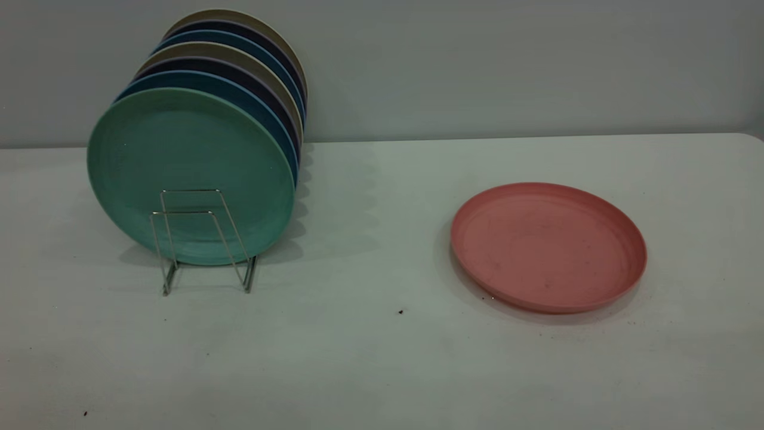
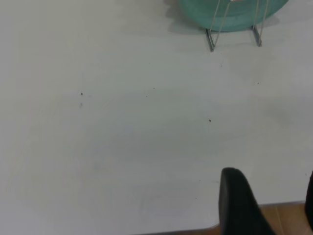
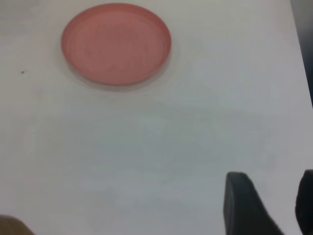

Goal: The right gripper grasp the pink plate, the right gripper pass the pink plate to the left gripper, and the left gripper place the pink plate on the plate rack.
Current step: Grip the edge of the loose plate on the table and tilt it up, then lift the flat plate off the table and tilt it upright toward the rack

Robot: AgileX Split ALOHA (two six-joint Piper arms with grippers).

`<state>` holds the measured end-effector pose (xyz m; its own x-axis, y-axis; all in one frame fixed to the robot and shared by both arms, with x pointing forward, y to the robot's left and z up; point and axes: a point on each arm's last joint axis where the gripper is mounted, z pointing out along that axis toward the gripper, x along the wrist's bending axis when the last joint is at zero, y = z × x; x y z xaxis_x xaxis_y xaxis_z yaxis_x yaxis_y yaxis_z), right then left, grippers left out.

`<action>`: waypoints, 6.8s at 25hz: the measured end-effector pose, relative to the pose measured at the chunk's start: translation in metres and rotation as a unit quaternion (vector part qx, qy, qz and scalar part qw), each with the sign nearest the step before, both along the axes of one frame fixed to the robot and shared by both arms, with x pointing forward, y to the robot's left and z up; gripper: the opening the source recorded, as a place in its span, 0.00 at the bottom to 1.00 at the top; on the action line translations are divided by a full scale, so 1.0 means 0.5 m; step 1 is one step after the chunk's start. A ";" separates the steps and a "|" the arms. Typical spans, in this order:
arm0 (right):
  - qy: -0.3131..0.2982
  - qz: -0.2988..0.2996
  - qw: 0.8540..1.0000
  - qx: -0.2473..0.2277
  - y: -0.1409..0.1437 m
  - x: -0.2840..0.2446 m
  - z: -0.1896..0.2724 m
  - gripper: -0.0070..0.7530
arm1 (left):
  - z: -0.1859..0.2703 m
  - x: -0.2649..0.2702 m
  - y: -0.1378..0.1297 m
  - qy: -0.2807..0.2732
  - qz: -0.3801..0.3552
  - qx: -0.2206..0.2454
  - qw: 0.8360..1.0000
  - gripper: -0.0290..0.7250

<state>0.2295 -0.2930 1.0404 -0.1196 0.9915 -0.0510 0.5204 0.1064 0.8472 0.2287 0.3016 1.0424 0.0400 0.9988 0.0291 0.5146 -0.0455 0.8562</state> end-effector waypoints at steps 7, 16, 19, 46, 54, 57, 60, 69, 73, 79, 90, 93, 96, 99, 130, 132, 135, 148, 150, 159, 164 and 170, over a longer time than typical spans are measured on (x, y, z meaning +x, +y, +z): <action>-0.001 0.000 1.000 0.000 0.000 0.000 0.000 0.38 | 0.000 0.000 0.000 0.000 0.000 0.000 1.000 0.52; -0.001 0.000 1.000 0.000 0.000 0.000 0.000 0.38 | 0.000 0.000 0.000 0.000 0.000 0.000 1.000 0.52; -0.001 0.000 1.000 0.000 0.000 0.000 0.000 0.38 | 0.000 0.000 0.000 0.000 0.000 0.000 1.000 0.52; -0.001 0.000 1.000 0.000 0.000 0.000 0.000 0.38 | 0.000 0.000 0.004 0.000 0.007 0.012 1.000 0.52; -0.001 0.000 1.000 0.001 0.000 0.000 0.000 0.38 | 0.022 0.005 0.003 -0.052 0.005 0.008 0.999 0.52; -0.005 0.006 1.000 0.009 0.004 0.000 0.002 0.38 | 0.036 0.013 -0.004 -0.080 -0.005 -0.011 0.997 0.52; -0.029 0.016 0.999 -0.004 0.004 0.000 0.018 0.38 | 0.047 0.042 -0.011 -0.073 -0.015 -0.034 0.997 0.52; -0.004 0.063 0.996 0.066 0.033 0.131 0.062 0.38 | 0.041 0.192 -0.044 0.032 -0.059 -0.112 0.991 0.51; 0.051 0.136 0.983 0.114 0.065 0.230 0.048 0.38 | 0.033 0.236 -0.064 0.053 -0.098 -0.146 0.983 0.51; 0.118 0.170 0.964 0.168 0.087 0.376 -0.022 0.38 | 0.015 0.290 -0.086 0.079 -0.137 -0.190 0.969 0.51; 0.238 0.092 0.945 0.204 0.028 0.596 -0.166 0.38 | -0.024 0.338 -0.089 0.133 -0.124 -0.206 0.962 0.52; 0.268 0.064 0.936 0.220 -0.011 0.640 -0.220 0.38 | -0.024 0.337 -0.089 0.135 -0.125 -0.206 0.961 0.52; 0.301 0.052 0.924 0.229 -0.026 0.674 -0.283 0.38 | -0.025 0.335 -0.091 0.141 -0.130 -0.208 0.959 0.52; 0.323 0.051 0.916 0.233 -0.031 0.702 -0.336 0.38 | -0.026 0.333 -0.092 0.146 -0.134 -0.209 0.958 0.52; 0.296 -0.009 0.913 0.280 -0.054 0.833 -0.505 0.17 | -0.027 0.329 -0.095 0.155 -0.141 -0.211 0.955 0.52; 0.297 -0.013 0.912 0.282 -0.055 0.832 -0.508 0.07 | -0.027 0.329 -0.095 0.156 -0.141 -0.211 0.955 0.52; 0.297 -0.013 0.912 0.282 -0.055 0.832 -0.509 0.03 | -0.027 0.329 -0.095 0.157 -0.142 -0.211 0.954 0.52; 0.270 0.019 0.925 0.266 -0.104 0.832 -0.414 0.03 | -0.033 0.343 -0.098 0.157 -0.132 -0.233 0.951 0.52; 0.279 0.041 0.921 0.269 -0.093 0.828 -0.414 0.03 | -0.046 0.358 -0.098 0.169 -0.133 -0.232 0.949 0.52; 0.335 0.147 0.898 0.244 0.010 0.811 -0.415 0.03 | -0.158 0.451 -0.116 0.228 -0.145 -0.275 0.923 0.52; 0.348 0.187 0.882 0.258 0.082 0.804 -0.409 0.03 | -0.208 0.481 -0.121 0.238 -0.141 -0.296 0.914 0.52; 0.357 0.229 0.866 0.265 0.169 0.792 -0.402 0.03 | -0.242 0.499 -0.122 0.244 -0.120 -0.316 0.909 0.52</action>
<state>0.6255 -0.2084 0.8393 -0.3197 0.6936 0.6456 0.9378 0.1341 0.3203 0.4783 0.2409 0.9213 0.1125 0.7703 -0.6276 0.8798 0.2163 0.4232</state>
